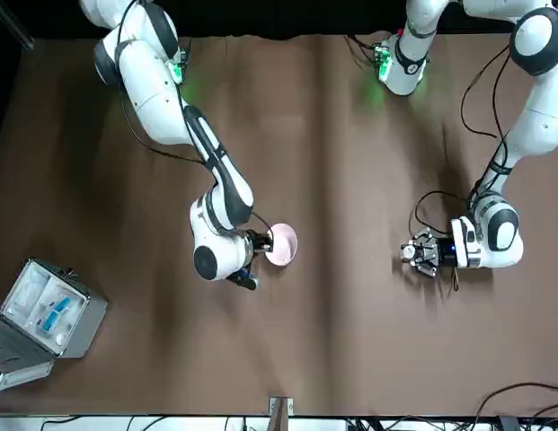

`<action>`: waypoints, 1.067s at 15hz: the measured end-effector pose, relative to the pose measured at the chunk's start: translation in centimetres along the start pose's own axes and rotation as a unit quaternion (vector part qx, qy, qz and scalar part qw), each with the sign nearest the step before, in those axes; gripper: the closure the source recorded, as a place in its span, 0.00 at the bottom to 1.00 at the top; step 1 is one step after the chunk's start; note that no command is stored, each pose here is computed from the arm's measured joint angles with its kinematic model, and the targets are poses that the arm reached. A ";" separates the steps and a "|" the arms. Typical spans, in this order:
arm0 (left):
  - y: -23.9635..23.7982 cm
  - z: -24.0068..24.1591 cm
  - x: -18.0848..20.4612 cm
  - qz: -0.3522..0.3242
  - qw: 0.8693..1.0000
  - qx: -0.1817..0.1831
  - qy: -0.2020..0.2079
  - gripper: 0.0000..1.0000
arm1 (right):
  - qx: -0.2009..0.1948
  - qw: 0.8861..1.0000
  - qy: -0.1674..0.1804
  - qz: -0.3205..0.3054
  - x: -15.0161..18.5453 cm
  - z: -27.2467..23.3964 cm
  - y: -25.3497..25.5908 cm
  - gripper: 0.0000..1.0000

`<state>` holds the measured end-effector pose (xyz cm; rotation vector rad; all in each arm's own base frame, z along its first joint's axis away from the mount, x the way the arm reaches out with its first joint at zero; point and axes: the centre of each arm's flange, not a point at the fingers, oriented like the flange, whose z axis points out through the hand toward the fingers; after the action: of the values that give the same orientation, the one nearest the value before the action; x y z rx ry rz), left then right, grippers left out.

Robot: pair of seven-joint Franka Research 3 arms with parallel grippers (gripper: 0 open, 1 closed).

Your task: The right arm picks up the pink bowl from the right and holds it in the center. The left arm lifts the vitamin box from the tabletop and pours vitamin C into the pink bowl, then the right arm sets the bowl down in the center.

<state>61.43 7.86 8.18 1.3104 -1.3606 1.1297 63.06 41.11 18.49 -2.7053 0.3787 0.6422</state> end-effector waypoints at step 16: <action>-0.1 0.5 -1.4 0.003 0.997 -0.025 -0.071 0.43 | 0.006 1.000 -0.003 0.015 -2.5 -6.1 -1.9 0.43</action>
<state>61.60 7.56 6.75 1.3736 -1.4871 1.0160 63.83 40.99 25.33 -2.6908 0.4220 0.6535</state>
